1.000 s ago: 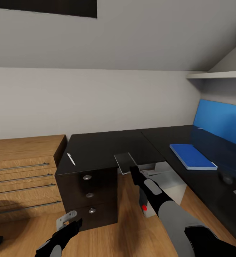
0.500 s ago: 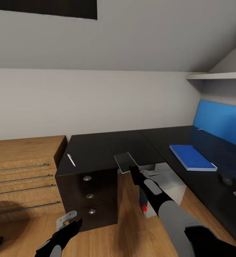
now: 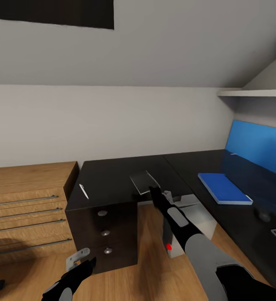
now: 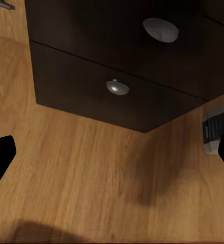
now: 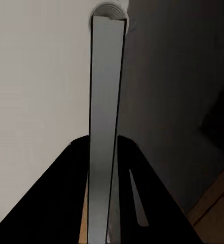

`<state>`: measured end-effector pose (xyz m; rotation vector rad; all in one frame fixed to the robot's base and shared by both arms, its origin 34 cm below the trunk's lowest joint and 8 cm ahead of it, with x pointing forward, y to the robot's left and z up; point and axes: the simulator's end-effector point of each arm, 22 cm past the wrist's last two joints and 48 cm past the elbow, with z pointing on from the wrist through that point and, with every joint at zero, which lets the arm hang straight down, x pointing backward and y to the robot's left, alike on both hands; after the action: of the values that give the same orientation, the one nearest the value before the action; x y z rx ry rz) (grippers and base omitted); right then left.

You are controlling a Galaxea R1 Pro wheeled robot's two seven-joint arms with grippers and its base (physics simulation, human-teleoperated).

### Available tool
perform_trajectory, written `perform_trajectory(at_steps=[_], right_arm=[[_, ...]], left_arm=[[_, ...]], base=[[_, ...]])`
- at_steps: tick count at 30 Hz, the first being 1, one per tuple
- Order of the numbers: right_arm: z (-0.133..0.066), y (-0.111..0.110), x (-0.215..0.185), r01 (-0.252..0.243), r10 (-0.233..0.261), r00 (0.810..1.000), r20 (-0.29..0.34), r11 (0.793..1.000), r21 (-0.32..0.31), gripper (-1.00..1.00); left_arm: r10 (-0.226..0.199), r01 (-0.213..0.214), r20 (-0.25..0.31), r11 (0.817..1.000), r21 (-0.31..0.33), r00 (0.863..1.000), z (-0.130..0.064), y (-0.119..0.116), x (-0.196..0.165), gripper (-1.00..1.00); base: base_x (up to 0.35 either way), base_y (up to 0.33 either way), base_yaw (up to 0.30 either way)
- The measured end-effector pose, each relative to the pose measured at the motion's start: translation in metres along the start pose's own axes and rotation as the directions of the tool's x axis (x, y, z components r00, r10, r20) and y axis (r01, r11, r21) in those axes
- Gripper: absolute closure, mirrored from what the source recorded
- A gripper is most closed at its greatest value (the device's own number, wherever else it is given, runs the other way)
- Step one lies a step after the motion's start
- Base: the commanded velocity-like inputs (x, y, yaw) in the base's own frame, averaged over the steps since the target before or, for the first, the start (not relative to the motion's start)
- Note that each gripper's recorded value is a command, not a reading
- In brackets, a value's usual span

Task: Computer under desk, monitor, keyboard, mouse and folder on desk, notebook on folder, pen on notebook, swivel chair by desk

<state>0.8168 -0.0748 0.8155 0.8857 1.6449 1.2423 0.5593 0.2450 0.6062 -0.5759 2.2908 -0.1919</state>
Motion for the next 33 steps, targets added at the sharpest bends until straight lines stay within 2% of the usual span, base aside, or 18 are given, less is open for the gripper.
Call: perform_trajectory(at_steps=[4, 6, 11, 12, 15, 17, 19, 22, 27, 29, 33], right_arm=[[0.000, 0.018, -0.011, 0.014, -0.014, 1.000, 0.010, 1.000, -0.027, 1.00], [-0.002, 0.025, -0.031, 0.034, -0.032, 0.999, 0.035, 0.999, -0.042, 1.00], [-0.005, 0.028, -0.054, 0.055, -0.052, 0.997, 0.063, 0.997, -0.051, 1.00], [-0.008, 0.033, -0.069, 0.063, -0.058, 0.995, 0.085, 0.996, -0.062, 1.00], [-0.012, 0.036, -0.088, 0.078, -0.070, 0.991, 0.111, 0.995, -0.070, 1.00], [-0.014, 0.036, -0.100, 0.079, -0.070, 0.990, 0.126, 0.994, -0.070, 1.00], [-0.016, 0.035, -0.107, 0.075, -0.065, 0.989, 0.135, 0.995, -0.070, 1.00], [-0.020, 0.032, -0.122, 0.060, -0.049, 0.986, 0.156, 0.996, -0.067, 1.00], [-0.025, 0.028, -0.140, 0.033, -0.020, 0.983, 0.184, 0.997, -0.066, 1.00], [-0.030, 0.024, -0.156, 0.011, 0.003, 0.978, 0.208, 0.998, -0.067, 1.00], [-0.033, 0.022, -0.164, 0.004, 0.010, 0.976, 0.219, 0.998, -0.065, 1.00]], left_arm=[[0.007, -0.009, -0.064, 0.999, -0.031, 0.998, 0.003, 0.011, 0.024, -1.00], [0.028, -0.040, -0.146, 0.996, -0.079, 0.989, 0.008, 0.032, 0.062, -1.00], [0.053, -0.083, -0.206, 0.987, -0.139, 0.977, 0.013, 0.061, 0.104, -1.00], [0.067, -0.104, -0.203, 0.978, -0.178, 0.977, 0.015, 0.081, 0.123, -1.00], [0.103, -0.148, -0.210, 0.966, -0.213, 0.972, 0.015, 0.101, 0.144, -1.00], [0.143, -0.186, -0.195, 0.956, -0.227, 0.970, 0.014, 0.110, 0.149, -1.00], [0.164, -0.203, -0.177, 0.951, -0.231, 0.970, 0.015, 0.112, 0.148, -1.00], [0.180, -0.212, -0.152, 0.949, -0.234, 0.972, 0.015, 0.113, 0.145, -1.00], [0.186, -0.215, -0.140, 0.948, -0.235, 0.973, 0.015, 0.114, 0.143, -1.00], [0.188, -0.216, -0.138, 0.947, -0.236, 0.972, 0.015, 0.114, 0.143, -1.00], [0.189, -0.217, -0.136, 0.947, -0.236, 0.972, 0.015, 0.114, 0.142, -1.00]], base=[[0.000, 0.000, 0.000], [0.000, 0.000, 0.000], [0.000, 0.000, 0.000], [0.000, 0.000, 0.000], [0.000, 0.000, 0.000], [0.000, 0.000, -0.005], [0.000, 0.000, -0.096], [0.000, 0.000, -0.187], [0.000, -0.016, -0.239], [0.000, -0.233, -0.260], [0.000, -0.294, -0.263]])
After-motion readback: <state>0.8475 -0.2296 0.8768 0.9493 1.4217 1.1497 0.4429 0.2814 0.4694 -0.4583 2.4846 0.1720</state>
